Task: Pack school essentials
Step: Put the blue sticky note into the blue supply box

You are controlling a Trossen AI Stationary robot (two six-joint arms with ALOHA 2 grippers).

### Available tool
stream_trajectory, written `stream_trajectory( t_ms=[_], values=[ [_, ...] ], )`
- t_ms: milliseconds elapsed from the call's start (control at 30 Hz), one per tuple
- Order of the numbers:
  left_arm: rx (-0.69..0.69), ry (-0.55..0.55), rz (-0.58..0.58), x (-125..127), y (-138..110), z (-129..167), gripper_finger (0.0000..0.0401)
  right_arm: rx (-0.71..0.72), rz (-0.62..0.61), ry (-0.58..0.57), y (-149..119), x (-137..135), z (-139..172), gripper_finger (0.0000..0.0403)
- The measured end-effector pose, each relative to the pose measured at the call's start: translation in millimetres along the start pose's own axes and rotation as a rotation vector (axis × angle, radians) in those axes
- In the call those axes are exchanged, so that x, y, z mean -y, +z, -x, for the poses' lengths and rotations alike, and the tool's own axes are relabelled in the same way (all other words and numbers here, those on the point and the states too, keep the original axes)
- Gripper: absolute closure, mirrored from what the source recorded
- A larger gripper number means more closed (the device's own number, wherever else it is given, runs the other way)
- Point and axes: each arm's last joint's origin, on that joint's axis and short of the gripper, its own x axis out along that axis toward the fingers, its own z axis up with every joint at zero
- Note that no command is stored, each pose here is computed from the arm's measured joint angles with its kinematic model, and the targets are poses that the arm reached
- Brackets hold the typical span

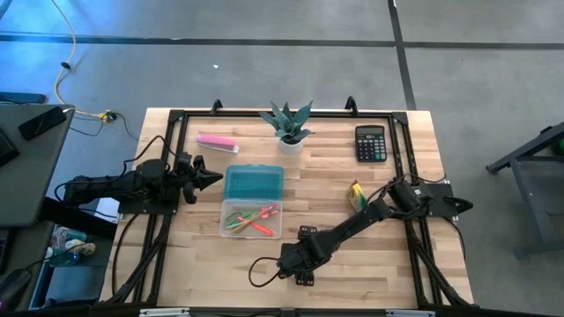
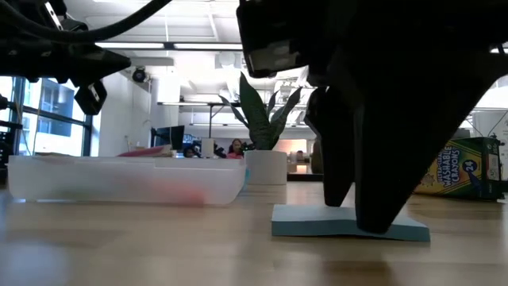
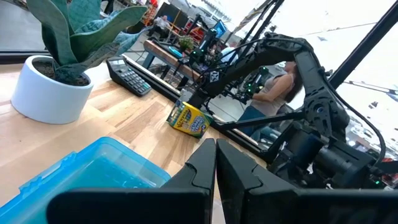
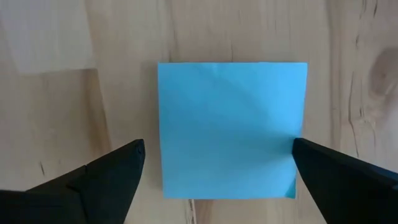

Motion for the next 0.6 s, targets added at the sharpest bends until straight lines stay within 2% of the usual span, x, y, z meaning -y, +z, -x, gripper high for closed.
stream_trajectory(
  t_ms=[600],
  values=[
    [0.0, 0.0, 0.0, 0, 0, 0, 0.0398, -0.017, -0.009, -0.015, 6, 16, 3, 0.0003]
  ],
)
